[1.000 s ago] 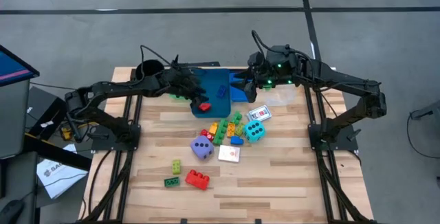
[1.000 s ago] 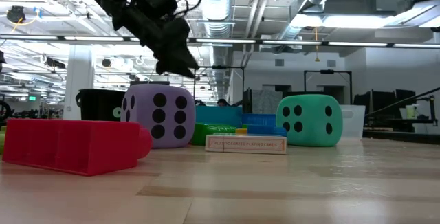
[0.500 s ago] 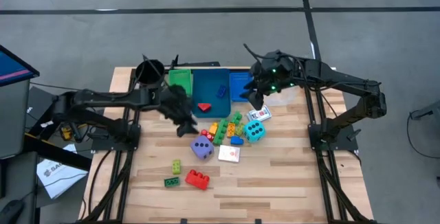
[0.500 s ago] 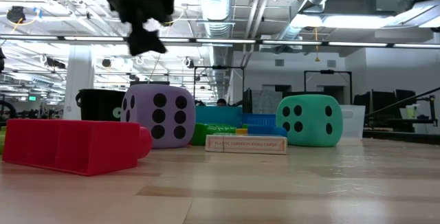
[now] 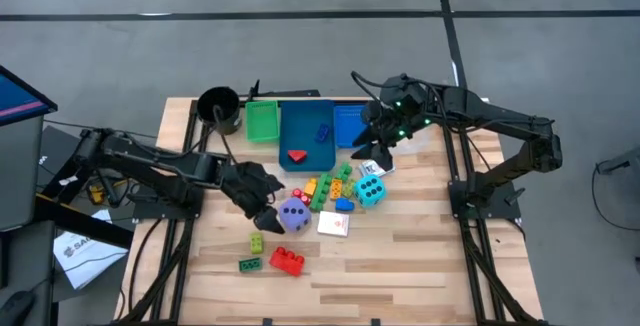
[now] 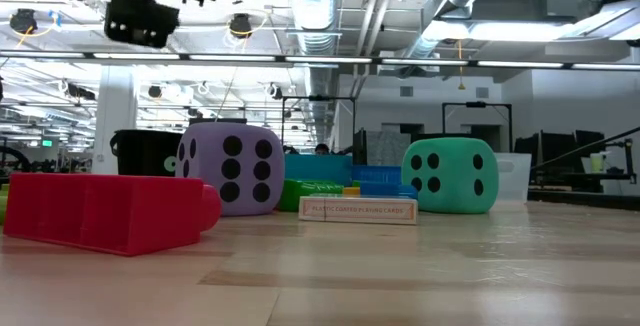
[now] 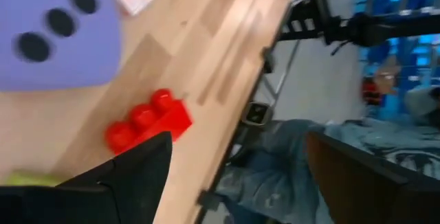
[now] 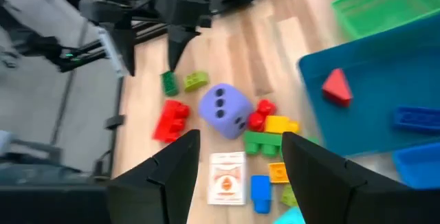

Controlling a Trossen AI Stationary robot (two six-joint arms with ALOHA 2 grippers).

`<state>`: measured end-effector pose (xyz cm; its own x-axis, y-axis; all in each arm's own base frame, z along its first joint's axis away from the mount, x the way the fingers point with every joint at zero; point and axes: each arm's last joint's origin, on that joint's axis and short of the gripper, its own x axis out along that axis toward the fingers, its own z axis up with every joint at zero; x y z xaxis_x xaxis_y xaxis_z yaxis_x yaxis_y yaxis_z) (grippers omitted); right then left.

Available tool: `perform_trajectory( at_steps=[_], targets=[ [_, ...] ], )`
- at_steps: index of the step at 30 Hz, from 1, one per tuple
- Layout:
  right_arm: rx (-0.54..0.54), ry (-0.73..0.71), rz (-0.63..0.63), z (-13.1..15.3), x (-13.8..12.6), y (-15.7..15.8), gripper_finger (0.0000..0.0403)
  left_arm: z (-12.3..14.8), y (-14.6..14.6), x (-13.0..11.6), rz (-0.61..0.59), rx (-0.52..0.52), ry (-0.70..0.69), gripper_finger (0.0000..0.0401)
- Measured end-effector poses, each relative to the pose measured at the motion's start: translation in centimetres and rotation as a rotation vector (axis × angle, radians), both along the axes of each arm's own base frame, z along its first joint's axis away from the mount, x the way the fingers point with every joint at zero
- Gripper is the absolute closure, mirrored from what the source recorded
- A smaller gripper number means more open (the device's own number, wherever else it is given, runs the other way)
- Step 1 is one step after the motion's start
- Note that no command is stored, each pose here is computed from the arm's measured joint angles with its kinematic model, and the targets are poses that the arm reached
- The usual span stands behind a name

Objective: Pick & Place Toys
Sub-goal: Put the large blue game piece into the transparent bin

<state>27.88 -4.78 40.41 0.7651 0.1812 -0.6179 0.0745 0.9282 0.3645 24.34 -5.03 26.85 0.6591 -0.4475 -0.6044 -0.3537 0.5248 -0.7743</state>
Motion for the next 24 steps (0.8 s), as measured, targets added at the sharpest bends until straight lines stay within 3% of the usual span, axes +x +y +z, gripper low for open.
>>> perform_trajectory(
  at_steps=[4,7,13,15,20,24],
  targets=[
    [0.042,0.004,0.020,-0.1,0.2,0.6,0.0200,0.2,0.3,0.2,0.036,0.003,-0.024,0.0077],
    [0.042,0.010,0.036,-0.2,0.4,1.1,0.0200,-0.2,0.8,0.1,0.017,0.069,-0.012,0.0077],
    [0.041,0.025,0.085,-0.8,1.4,2.8,0.0200,-1.4,2.3,-0.8,-0.030,0.416,0.051,0.0077],
    [0.062,0.010,0.079,-0.9,2.3,3.6,0.0200,-1.5,3.0,-0.8,-0.011,0.488,0.058,0.0077],
    [0.190,-0.007,0.030,-2.2,5.4,5.3,0.0200,-1.4,4.1,-0.7,0.042,0.475,0.061,0.0077],
    [0.262,0.006,-0.003,-3.8,7.7,7.0,0.0200,-1.4,4.3,-0.7,-0.043,0.495,0.028,0.0077]
  ],
)
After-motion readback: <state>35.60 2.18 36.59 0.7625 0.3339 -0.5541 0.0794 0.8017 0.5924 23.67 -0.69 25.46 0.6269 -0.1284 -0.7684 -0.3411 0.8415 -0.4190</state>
